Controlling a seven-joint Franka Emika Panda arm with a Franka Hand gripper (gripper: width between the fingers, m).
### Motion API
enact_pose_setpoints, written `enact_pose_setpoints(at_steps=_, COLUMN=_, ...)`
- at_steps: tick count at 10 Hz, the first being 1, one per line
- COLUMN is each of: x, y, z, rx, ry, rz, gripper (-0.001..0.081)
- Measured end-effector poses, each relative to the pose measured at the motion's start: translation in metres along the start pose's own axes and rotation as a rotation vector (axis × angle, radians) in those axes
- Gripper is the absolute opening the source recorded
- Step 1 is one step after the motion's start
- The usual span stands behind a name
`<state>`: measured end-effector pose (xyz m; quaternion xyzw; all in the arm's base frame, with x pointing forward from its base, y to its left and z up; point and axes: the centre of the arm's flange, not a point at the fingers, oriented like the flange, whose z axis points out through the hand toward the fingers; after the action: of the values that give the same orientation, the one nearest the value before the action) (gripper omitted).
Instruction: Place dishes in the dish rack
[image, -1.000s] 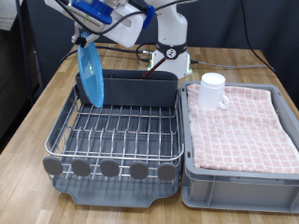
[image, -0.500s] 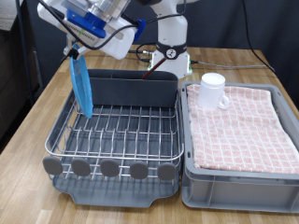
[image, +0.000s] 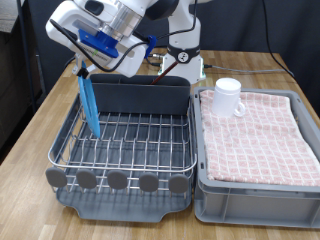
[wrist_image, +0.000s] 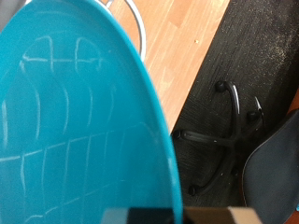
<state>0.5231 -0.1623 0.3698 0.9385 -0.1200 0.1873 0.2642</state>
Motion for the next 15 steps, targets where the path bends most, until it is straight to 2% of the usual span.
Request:
enact_pose_setpoints(at_steps=6, x=-0.007, y=-0.015, z=0.016, rx=0.011, ry=0.003, rz=0.001, gripper=0.002)
enact_pose_setpoints(at_steps=10, x=-0.013, y=-0.023, z=0.028, rx=0.022, ry=-0.018, rz=0.022, gripper=0.002)
enact_pose_setpoints(at_steps=15, x=-0.018, y=-0.027, z=0.035, rx=0.024, ry=-0.032, rz=0.032, gripper=0.002)
